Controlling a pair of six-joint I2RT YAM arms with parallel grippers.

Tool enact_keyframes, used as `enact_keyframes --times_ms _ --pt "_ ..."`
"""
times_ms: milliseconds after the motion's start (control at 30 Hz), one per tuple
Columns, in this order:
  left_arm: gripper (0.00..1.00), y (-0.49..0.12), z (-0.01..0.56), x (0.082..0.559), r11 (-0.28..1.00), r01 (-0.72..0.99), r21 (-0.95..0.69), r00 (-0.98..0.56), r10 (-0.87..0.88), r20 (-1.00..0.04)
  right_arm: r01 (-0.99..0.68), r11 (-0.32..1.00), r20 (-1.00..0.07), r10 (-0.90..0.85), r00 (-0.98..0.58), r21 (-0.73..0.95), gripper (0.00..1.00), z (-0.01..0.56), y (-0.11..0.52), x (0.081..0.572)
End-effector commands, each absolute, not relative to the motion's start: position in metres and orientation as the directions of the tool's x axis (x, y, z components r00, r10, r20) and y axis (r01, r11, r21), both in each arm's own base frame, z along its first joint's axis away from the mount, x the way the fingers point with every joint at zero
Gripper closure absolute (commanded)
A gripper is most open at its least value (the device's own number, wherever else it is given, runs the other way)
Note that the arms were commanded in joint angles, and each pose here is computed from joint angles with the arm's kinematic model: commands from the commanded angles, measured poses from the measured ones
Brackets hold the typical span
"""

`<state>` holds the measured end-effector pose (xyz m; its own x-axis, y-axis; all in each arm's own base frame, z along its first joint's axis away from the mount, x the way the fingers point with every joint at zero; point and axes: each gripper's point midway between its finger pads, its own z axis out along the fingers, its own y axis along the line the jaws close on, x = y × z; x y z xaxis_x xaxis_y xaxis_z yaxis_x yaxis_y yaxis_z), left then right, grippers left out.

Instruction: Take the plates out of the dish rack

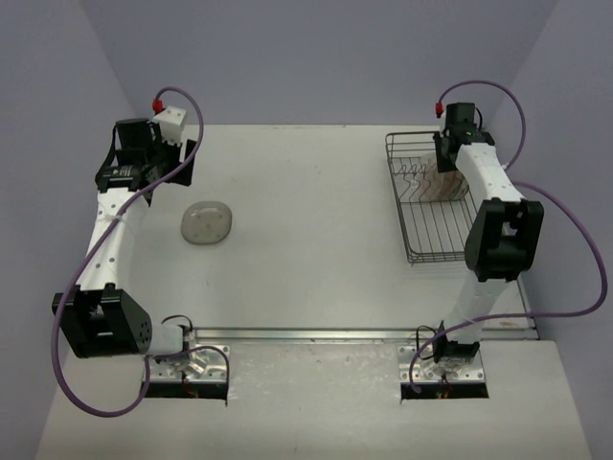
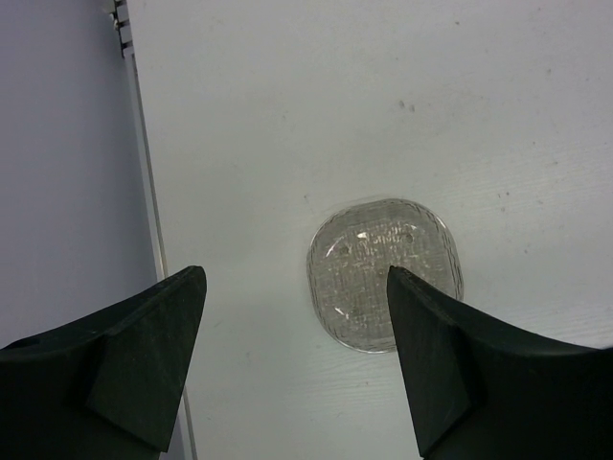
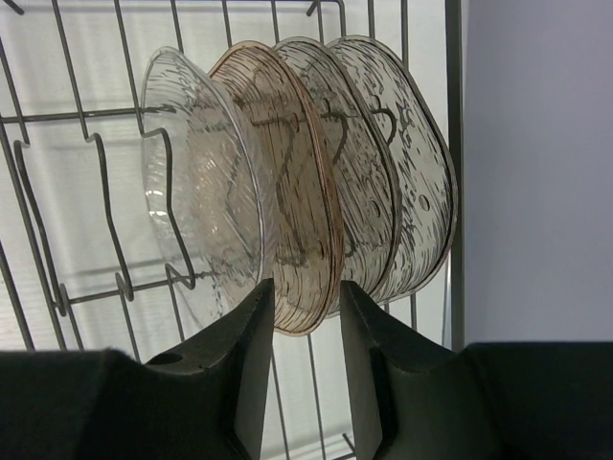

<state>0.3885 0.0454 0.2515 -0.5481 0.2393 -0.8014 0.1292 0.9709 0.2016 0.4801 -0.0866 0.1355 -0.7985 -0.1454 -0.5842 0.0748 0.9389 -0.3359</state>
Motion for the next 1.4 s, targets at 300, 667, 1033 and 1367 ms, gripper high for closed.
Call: enact_keyframes --times_ms 300,667,1033,1367 --pt "0.25 0.05 0.268 0.394 0.974 0.087 0.21 -0.496 0.225 -0.838 0.227 0.954 -0.677 0.036 -0.736 -0.197 0.71 0.148 -0.076 0.487" --pt "0.25 0.048 0.271 0.398 0.977 0.09 0.192 -0.495 0.211 -0.843 0.256 0.948 -0.652 0.073 -0.755 -0.19 0.74 0.121 -0.077 0.494" --pt "0.24 0.048 0.271 0.4 0.978 0.092 0.189 -0.498 0.209 -0.841 0.248 0.934 -0.694 0.0 -0.72 -0.257 1.0 0.126 -0.065 0.498" --pt "0.16 0.046 0.273 0.4 0.979 0.099 0.179 -0.499 0.205 -0.842 0.211 0.858 -0.816 -0.328 -0.476 -0.468 1.0 0.243 -0.014 0.514"
